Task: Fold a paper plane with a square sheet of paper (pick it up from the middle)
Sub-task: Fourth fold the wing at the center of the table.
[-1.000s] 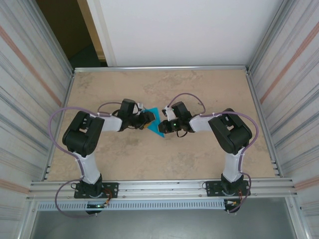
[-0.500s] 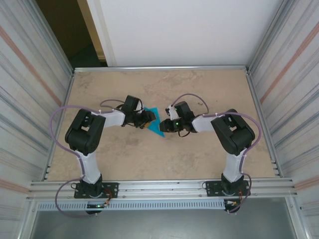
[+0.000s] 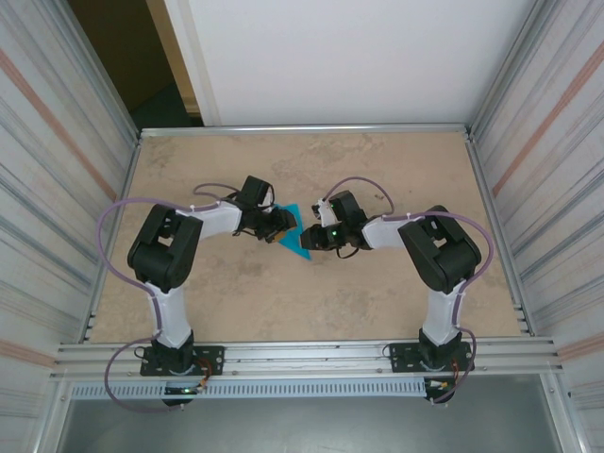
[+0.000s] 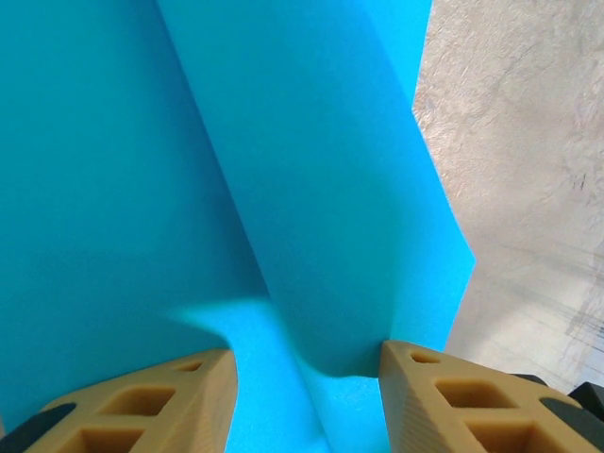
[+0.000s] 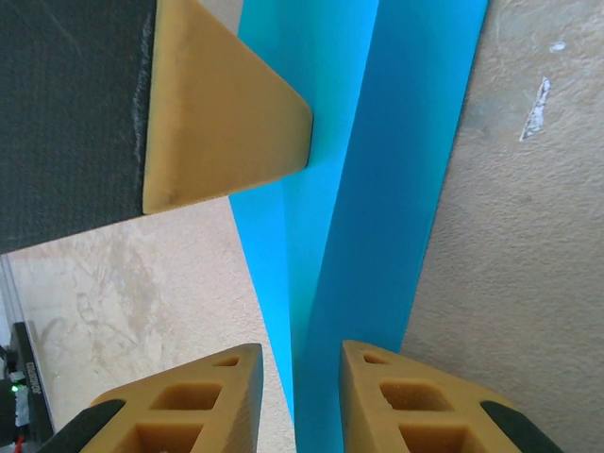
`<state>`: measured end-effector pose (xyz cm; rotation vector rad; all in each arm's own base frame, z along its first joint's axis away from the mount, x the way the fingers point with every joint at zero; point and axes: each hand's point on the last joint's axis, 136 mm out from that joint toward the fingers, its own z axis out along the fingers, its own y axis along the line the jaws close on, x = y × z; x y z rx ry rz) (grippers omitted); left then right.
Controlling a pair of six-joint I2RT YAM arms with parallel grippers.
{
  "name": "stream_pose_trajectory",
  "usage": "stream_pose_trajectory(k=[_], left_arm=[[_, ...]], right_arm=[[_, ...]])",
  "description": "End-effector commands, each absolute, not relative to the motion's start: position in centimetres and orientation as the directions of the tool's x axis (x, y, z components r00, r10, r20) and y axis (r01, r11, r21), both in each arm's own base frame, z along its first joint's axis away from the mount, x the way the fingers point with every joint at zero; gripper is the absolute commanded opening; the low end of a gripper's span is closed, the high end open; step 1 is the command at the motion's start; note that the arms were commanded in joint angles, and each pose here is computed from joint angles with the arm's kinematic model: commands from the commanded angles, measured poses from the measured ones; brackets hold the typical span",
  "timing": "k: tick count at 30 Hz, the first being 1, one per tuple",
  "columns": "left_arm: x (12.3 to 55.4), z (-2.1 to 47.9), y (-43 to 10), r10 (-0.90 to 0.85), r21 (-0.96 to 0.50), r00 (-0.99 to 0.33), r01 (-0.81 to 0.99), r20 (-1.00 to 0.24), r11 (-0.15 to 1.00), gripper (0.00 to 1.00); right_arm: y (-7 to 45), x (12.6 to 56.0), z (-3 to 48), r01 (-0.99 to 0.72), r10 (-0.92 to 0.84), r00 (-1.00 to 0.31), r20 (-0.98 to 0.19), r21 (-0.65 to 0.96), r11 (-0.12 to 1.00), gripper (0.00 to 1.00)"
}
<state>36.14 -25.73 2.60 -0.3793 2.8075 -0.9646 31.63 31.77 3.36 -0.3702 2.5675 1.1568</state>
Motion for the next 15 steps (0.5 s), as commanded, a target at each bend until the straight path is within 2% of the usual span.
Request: stream_pose_trajectory(k=[1,15], left_arm=[[31.1,-4.3,-21.5,-0.309,-0.367,-0.947,-0.32,0.091,0.873,0.46],[31.0,-4.5,-21.7,-0.306,-0.371,-0.947,-0.322,0.101,0.871,0.46]], right_arm=[[32.3,31.4,3.2,-0.363,-0.141,-0.922,-0.36,0.681,0.636,0.27],[32.3,30.9,1.8,-0.35,-0.159,-0.931,-0.328,0.684,0.639,0.21]])
